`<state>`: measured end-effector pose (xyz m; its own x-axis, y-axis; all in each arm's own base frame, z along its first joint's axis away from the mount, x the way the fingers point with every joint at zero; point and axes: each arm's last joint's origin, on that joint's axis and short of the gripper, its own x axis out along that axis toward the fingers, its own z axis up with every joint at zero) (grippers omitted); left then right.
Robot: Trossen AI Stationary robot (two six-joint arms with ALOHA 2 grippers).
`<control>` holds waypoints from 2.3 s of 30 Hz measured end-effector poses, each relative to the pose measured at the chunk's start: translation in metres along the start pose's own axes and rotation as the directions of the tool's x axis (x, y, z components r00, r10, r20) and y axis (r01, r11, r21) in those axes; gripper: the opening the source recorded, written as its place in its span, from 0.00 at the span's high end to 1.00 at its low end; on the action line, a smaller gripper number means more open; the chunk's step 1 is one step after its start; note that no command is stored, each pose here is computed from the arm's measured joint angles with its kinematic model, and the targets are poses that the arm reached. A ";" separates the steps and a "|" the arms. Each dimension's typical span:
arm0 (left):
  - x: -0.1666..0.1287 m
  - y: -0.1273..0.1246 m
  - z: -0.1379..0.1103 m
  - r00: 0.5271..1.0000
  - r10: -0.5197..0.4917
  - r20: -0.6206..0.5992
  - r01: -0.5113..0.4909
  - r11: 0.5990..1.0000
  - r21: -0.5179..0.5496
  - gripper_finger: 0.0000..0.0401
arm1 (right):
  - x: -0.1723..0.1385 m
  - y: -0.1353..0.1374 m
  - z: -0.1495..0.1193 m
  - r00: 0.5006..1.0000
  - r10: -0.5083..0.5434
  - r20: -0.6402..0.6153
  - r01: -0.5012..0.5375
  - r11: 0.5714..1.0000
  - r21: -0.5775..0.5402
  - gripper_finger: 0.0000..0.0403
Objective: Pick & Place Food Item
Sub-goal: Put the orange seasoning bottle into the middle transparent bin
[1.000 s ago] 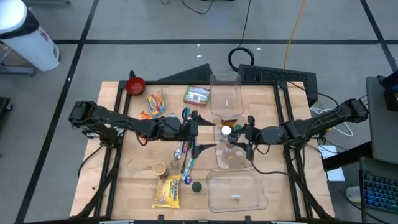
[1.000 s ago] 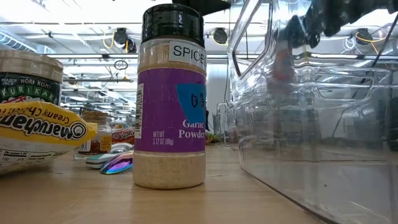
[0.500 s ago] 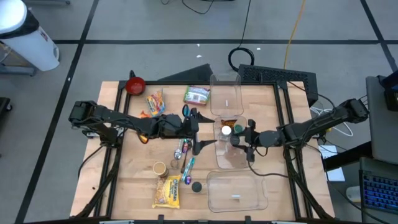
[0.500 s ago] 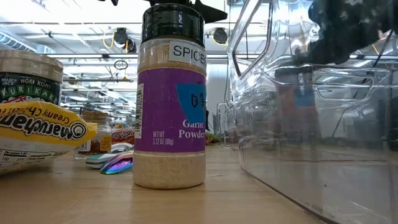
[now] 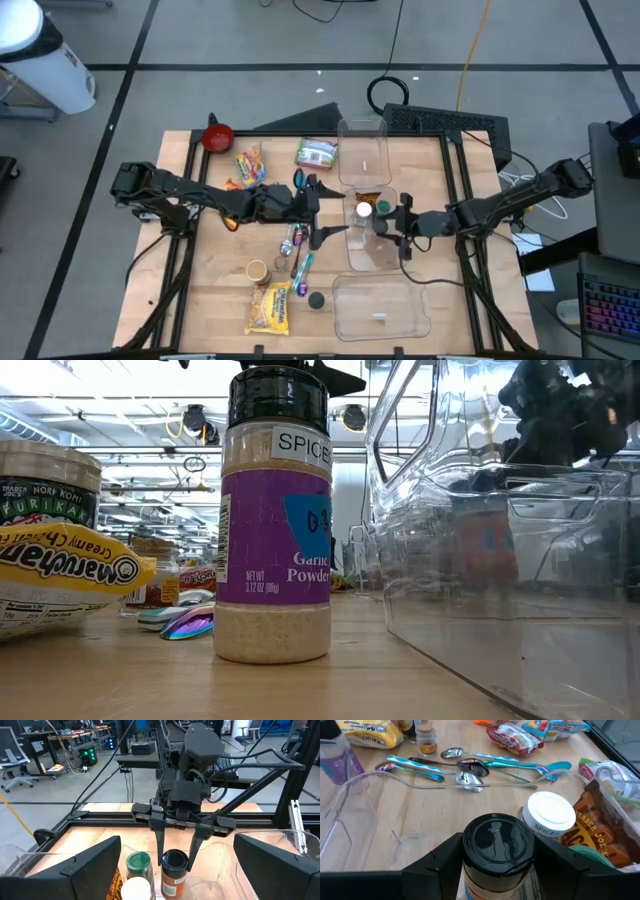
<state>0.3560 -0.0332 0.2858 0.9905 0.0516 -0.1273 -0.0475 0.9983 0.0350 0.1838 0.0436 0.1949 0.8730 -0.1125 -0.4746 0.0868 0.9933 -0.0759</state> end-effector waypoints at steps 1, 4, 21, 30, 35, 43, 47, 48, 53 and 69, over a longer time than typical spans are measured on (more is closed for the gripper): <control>0.000 0.000 0.000 1.000 0.000 -0.002 0.000 1.000 0.000 0.02 | -0.001 0.000 0.000 1.000 0.000 0.002 0.000 1.000 0.002 0.51; 0.000 0.000 -0.001 1.000 -0.002 -0.006 0.002 1.000 0.002 0.02 | -0.005 -0.002 0.001 1.000 0.002 0.024 -0.003 1.000 0.023 0.51; 0.000 0.000 0.000 1.000 -0.003 -0.004 0.003 1.000 0.003 0.02 | -0.013 -0.009 -0.035 0.994 0.009 0.106 -0.010 1.000 0.009 0.51; 0.000 0.000 0.000 1.000 -0.002 -0.004 0.002 1.000 0.003 0.02 | -0.011 -0.010 -0.047 0.990 0.012 0.138 -0.011 1.000 -0.009 0.51; 0.000 0.000 0.000 1.000 -0.002 -0.004 0.002 1.000 0.003 0.02 | -0.011 -0.010 -0.050 0.994 0.013 0.109 -0.012 1.000 -0.014 0.51; 0.000 0.000 0.000 1.000 -0.002 -0.004 0.002 1.000 0.003 0.02 | -0.010 -0.010 -0.052 0.995 0.012 0.094 -0.013 1.000 0.008 0.47; 0.000 0.000 0.000 1.000 -0.002 -0.004 0.002 1.000 0.003 0.02 | -0.010 -0.010 -0.052 0.996 0.011 0.093 -0.012 1.000 0.008 0.46; 0.000 0.000 0.000 1.000 -0.002 -0.004 0.002 1.000 0.003 0.02 | -0.010 -0.010 -0.052 0.996 0.011 0.093 -0.012 1.000 0.008 0.46; 0.000 0.000 0.000 1.000 -0.002 -0.004 0.002 1.000 0.003 0.02 | -0.010 -0.010 -0.052 0.996 0.011 0.094 -0.012 1.000 0.008 0.44; 0.000 0.000 0.000 1.000 -0.002 -0.004 0.002 1.000 0.001 0.02 | -0.010 -0.010 -0.051 0.995 0.011 0.101 -0.016 0.999 0.048 0.37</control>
<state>0.3559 -0.0336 0.2853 0.9901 0.0497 -0.1313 -0.0454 0.9983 0.0355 0.1492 0.0335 0.1558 0.9181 -0.0982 -0.3841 0.0957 0.9951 -0.0257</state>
